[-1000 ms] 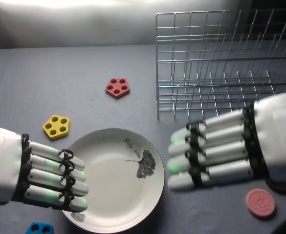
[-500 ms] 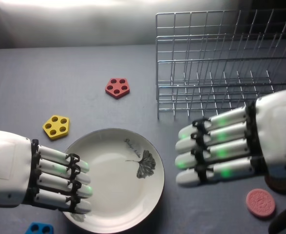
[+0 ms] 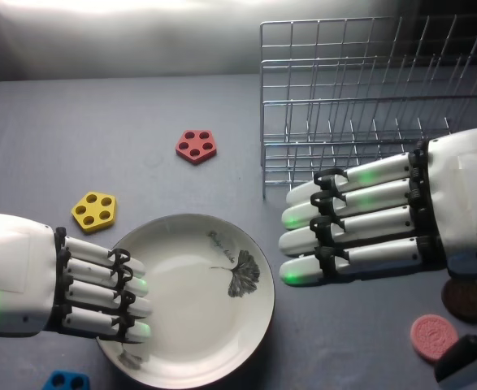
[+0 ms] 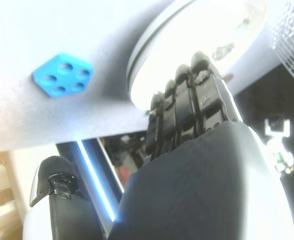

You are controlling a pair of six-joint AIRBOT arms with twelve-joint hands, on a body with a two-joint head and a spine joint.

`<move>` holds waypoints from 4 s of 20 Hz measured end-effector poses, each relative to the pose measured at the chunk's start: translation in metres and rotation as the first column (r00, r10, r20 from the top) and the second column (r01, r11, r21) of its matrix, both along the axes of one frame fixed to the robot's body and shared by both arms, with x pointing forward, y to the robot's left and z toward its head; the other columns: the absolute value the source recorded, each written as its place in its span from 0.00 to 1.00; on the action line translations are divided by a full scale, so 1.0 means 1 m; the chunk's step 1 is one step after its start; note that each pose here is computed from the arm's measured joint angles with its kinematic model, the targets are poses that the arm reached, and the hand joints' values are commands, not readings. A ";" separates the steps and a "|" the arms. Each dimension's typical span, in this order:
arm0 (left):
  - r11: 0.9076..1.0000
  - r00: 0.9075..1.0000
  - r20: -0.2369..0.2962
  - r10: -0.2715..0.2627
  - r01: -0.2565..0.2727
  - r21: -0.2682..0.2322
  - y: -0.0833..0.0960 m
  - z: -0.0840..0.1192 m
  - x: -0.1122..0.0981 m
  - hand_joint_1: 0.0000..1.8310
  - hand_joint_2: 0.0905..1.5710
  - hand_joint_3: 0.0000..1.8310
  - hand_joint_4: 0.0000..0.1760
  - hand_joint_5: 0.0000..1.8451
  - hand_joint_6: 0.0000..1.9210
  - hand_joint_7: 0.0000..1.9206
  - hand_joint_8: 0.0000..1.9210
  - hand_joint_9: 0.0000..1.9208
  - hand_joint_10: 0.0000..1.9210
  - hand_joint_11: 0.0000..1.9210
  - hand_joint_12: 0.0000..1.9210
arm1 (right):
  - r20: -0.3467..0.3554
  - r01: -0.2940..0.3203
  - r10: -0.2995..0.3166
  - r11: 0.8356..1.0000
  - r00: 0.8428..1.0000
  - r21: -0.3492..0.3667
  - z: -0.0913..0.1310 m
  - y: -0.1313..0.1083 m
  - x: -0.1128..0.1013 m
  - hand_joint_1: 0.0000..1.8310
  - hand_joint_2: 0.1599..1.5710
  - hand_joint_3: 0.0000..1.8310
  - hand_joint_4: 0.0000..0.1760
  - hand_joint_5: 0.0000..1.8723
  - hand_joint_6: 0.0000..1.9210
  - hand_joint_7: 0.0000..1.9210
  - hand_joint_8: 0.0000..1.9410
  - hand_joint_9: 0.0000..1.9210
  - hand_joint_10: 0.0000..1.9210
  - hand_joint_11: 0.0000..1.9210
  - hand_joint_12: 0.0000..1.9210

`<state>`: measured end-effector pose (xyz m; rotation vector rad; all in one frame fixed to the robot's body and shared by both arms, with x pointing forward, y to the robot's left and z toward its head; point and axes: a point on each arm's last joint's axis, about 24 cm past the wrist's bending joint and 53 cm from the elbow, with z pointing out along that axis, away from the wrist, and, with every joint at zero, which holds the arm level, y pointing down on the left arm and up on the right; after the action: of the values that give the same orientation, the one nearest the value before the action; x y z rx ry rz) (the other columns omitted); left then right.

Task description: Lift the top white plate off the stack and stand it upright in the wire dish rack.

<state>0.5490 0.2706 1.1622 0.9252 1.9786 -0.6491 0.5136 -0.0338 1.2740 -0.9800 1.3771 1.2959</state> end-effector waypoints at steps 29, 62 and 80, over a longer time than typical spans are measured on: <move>0.999 1.000 -0.003 0.027 -0.027 0.033 0.005 -0.018 0.014 0.17 0.56 0.00 0.00 0.08 0.00 0.08 0.01 0.09 0.01 0.11 0.03 | -0.070 0.001 -0.002 1.000 0.998 -0.016 -0.009 0.008 -0.001 0.16 0.64 0.00 0.00 0.03 0.00 0.02 0.00 0.03 0.00 0.05 0.01; 0.993 0.999 -0.046 0.018 -0.023 -0.113 -0.049 -0.031 0.021 0.16 0.57 0.00 0.00 0.06 0.00 0.07 0.00 0.07 0.00 0.09 0.02 | -0.153 0.079 -0.087 0.995 0.984 -0.061 -0.060 0.047 0.056 0.72 0.68 0.00 0.00 0.06 0.00 0.06 0.00 0.09 0.00 0.11 0.02; 0.994 0.999 -0.045 0.019 -0.024 -0.109 -0.047 -0.031 0.021 0.15 0.57 0.00 0.00 0.05 0.00 0.05 0.00 0.06 0.00 0.07 0.00 | -0.218 0.072 -0.068 0.997 0.974 0.011 -0.057 0.076 0.055 0.95 0.65 0.01 0.00 0.44 0.00 0.46 0.00 0.40 0.57 0.40 0.85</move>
<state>0.5702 0.2231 1.1311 0.8284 1.9676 -0.7640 0.5691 0.0420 1.2173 -0.7876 1.5485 1.3920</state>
